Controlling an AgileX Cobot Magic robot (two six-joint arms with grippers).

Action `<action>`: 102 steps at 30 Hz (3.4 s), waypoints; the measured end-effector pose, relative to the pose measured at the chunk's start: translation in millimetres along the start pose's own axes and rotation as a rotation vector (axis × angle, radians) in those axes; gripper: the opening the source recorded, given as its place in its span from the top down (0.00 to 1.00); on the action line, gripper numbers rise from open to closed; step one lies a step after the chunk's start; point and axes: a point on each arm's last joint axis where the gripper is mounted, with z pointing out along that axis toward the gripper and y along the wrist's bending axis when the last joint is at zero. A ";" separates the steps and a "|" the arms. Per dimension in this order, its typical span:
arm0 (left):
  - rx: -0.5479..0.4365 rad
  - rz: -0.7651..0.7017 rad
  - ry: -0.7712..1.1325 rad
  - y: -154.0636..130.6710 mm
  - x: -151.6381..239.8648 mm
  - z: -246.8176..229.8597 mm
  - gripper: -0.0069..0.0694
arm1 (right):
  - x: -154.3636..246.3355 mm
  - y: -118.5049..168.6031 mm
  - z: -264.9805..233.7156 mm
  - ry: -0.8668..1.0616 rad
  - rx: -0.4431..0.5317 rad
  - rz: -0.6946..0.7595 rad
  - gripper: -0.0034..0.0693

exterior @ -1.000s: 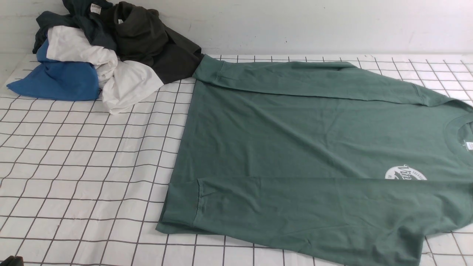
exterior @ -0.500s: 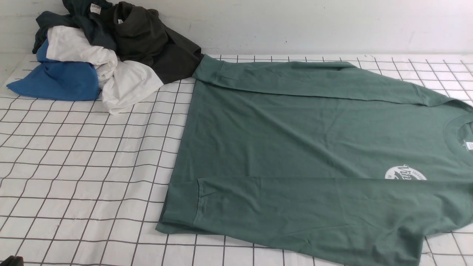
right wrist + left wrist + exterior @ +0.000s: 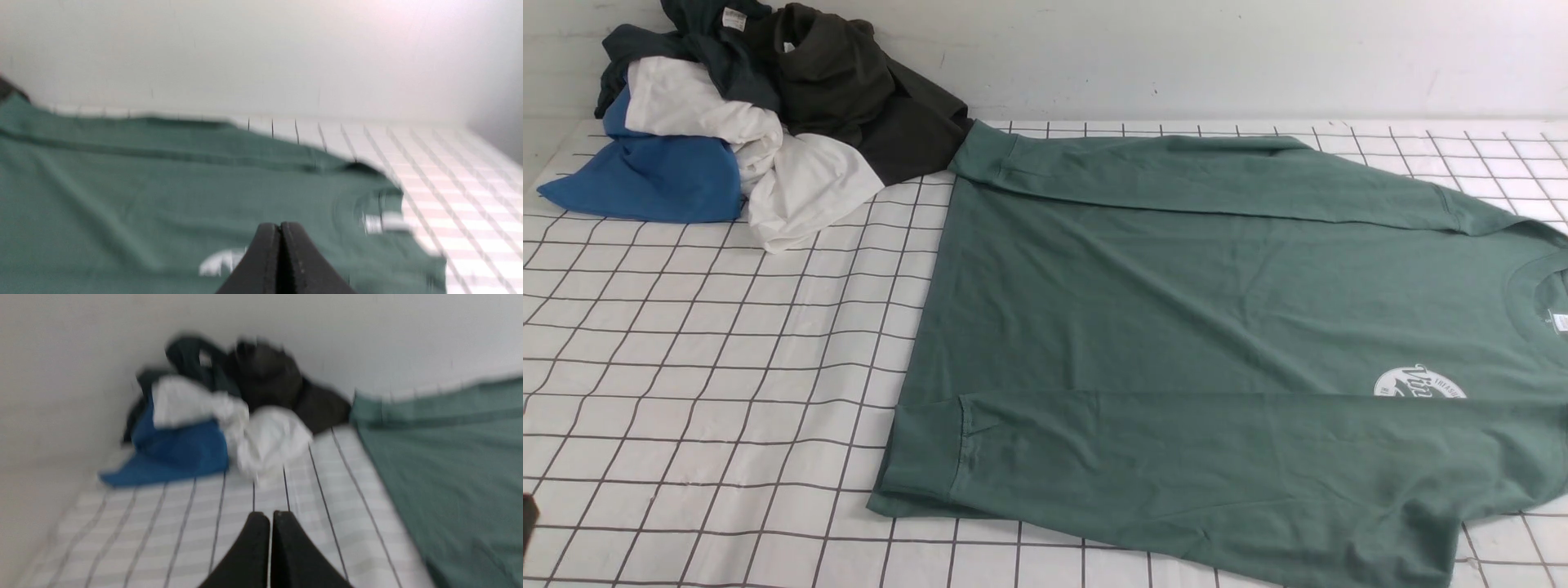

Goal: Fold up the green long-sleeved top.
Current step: Use the left arm to clamp the cuff closest to it, then use the left arm to drag and place the cuff at the centered position on the left edge of the fabric

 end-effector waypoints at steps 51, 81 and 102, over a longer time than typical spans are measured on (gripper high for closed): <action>0.385 -0.117 1.302 -116.3 7.3 264.7 0.39 | -62.1 62.5 130.8 0.872 -0.570 -0.171 0.96; 0.481 0.227 1.066 -155.5 -36.3 296.3 0.91 | -58.7 65.7 140.6 0.843 -0.551 -0.137 0.96; 0.292 0.213 0.832 -167.1 2.2 406.2 0.79 | -59.9 65.6 142.2 0.823 -0.543 -0.135 0.96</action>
